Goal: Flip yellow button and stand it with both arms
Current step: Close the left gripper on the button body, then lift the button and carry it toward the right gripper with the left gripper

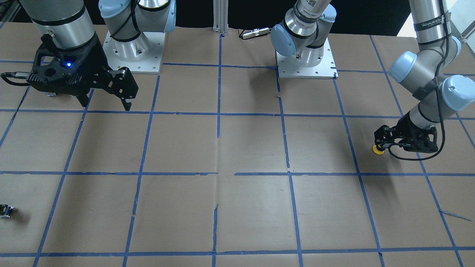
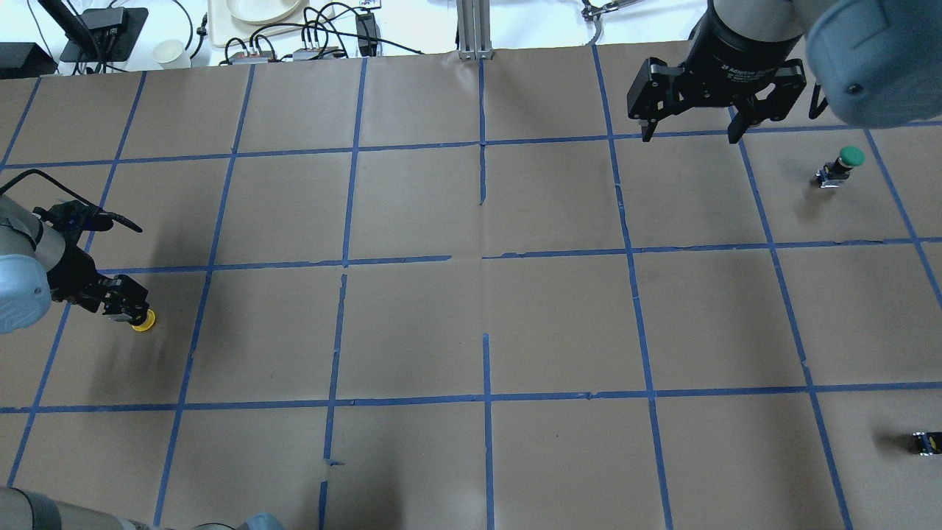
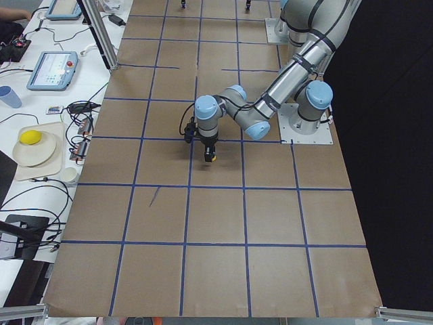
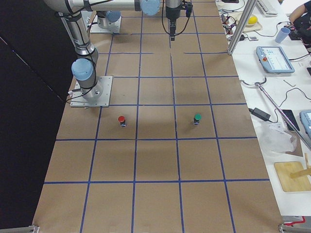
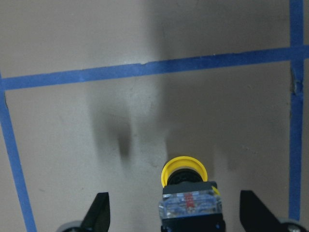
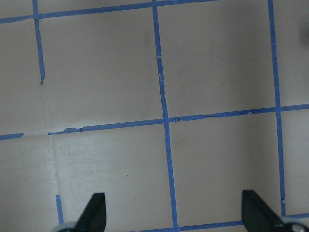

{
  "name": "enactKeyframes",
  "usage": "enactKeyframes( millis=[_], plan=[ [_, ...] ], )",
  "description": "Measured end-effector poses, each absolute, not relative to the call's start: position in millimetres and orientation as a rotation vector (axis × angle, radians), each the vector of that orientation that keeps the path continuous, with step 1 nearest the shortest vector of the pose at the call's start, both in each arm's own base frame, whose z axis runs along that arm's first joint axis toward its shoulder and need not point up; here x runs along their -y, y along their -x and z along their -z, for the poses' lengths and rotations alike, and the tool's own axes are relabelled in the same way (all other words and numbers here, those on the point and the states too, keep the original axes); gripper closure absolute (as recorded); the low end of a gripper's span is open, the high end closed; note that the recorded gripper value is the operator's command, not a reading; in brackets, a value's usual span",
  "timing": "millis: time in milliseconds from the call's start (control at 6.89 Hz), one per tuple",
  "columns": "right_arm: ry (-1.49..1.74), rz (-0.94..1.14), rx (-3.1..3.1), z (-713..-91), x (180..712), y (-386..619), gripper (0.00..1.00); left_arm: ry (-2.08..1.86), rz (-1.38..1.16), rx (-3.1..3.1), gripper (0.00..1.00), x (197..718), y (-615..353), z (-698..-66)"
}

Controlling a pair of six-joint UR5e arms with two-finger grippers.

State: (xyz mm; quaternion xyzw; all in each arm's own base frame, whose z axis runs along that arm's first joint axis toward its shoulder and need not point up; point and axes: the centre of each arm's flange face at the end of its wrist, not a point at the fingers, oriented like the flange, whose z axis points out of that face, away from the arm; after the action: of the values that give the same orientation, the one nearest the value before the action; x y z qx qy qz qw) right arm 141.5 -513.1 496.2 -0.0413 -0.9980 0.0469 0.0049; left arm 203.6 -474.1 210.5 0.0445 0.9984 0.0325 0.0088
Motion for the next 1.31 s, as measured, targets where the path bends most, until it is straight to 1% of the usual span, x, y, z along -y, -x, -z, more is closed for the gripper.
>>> enactKeyframes(
  millis=[290,435,725,1305],
  plan=[
    [0.112,-0.147,3.126,-496,513,-142,0.0,-0.14,-0.114,-3.128,0.5,474,-203,-212],
    [0.11,-0.148,3.127,-496,513,-142,0.0,-0.14,-0.109,-3.127,0.54,474,-203,-215],
    [0.109,-0.148,3.126,-497,513,-142,0.0,-0.141,-0.087,-3.12,0.69,474,-201,-224],
    [0.107,-0.148,3.126,-497,513,-142,0.0,-0.145,-0.026,-3.188,0.7,474,-180,-249]
  ],
)
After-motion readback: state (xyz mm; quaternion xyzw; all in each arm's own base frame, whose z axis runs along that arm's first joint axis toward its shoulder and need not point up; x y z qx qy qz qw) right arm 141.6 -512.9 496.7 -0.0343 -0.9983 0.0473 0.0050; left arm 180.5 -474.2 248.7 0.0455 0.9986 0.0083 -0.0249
